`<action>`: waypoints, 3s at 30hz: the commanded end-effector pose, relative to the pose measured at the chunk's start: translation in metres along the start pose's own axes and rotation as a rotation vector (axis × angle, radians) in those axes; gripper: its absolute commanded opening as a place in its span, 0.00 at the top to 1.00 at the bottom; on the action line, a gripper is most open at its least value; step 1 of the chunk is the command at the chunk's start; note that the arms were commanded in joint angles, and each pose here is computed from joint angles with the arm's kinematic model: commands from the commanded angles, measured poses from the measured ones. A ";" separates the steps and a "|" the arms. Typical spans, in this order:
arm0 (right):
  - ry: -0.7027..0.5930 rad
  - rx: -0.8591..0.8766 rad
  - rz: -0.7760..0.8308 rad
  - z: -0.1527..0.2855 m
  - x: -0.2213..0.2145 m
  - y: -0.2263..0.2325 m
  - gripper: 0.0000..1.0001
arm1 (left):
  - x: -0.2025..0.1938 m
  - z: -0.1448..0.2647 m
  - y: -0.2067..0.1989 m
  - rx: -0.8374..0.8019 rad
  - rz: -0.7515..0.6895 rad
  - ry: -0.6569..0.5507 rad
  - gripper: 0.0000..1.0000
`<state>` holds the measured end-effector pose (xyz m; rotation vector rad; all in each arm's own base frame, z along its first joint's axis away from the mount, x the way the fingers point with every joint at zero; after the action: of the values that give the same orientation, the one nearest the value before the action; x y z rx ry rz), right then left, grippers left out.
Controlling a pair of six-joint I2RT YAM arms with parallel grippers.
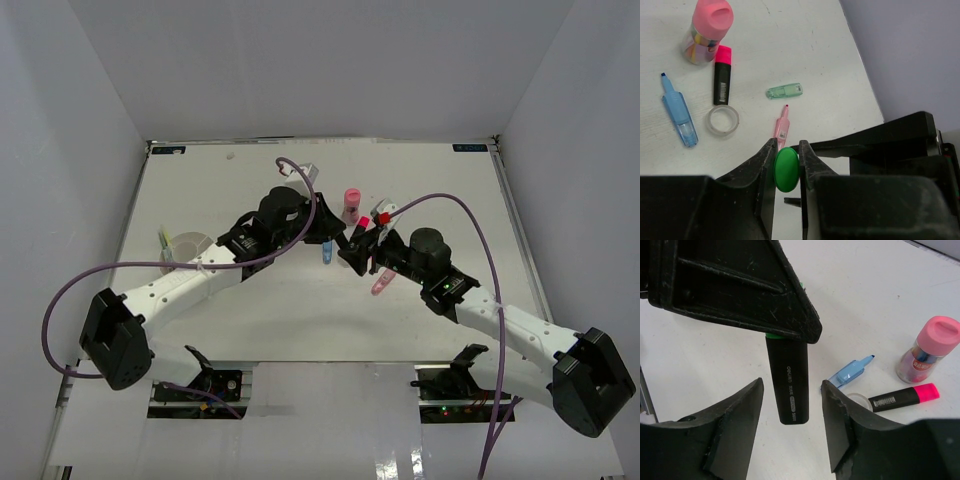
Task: Sort the stationery into containers
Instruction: Place the pen in the storage box, then pick up the pen from the center of the board.
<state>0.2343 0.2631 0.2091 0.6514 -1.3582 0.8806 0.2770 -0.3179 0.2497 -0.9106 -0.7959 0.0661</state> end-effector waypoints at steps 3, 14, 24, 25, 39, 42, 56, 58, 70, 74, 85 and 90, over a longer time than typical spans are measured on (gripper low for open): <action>-0.031 -0.017 0.013 0.000 0.005 -0.002 0.27 | 0.020 0.016 0.004 0.044 -0.060 -0.108 0.93; 0.082 -0.093 0.019 0.005 -0.031 -0.011 0.07 | 0.079 0.081 0.075 0.449 -0.179 -0.354 1.00; 0.132 -0.104 0.013 0.008 -0.053 -0.011 0.07 | 0.124 0.163 0.162 0.753 -0.162 -0.519 1.00; 0.133 -0.108 0.013 0.008 -0.053 -0.011 0.07 | 0.125 0.167 0.166 0.769 -0.163 -0.525 1.00; 0.137 -0.111 0.012 0.010 -0.055 -0.011 0.07 | 0.116 0.181 0.234 0.902 -0.134 -0.491 1.00; 0.140 -0.115 0.012 0.010 -0.057 -0.011 0.07 | 0.109 0.176 0.240 0.899 -0.130 -0.461 0.99; 0.167 -0.154 0.013 0.010 -0.064 -0.018 0.07 | 0.093 0.163 0.261 0.915 -0.105 -0.385 0.62; 0.174 -0.164 0.009 0.010 -0.066 -0.019 0.07 | 0.093 0.163 0.261 0.913 -0.105 -0.386 0.59; 0.288 -0.451 -0.081 0.017 -0.077 -0.058 0.03 | 0.107 0.164 0.235 0.813 -0.117 -0.419 0.24; 0.332 -0.605 -0.141 0.013 -0.078 -0.080 0.01 | 0.114 0.167 0.214 0.722 -0.131 -0.442 0.09; 0.466 -0.809 -0.254 -0.043 -0.096 -0.125 0.08 | 0.095 0.160 0.200 0.574 -0.131 -0.429 0.05; 0.539 -0.870 -0.274 -0.059 -0.122 -0.133 0.14 | 0.092 0.160 0.198 0.560 -0.135 -0.426 0.05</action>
<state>0.3675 0.2246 0.0941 -0.0353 -0.9843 0.2481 0.2961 -0.0439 0.2099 -0.2644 -1.1342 0.3712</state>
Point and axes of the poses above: each gripper's point midway between its finger pads, its own z axis back along the fingers, its own y axis along the line the jaws close on, x = y × z, the point moved 2 cm from there along z, back along the fingers, and after that the axes turned 12 degrees about z, right-handed, at the moved point
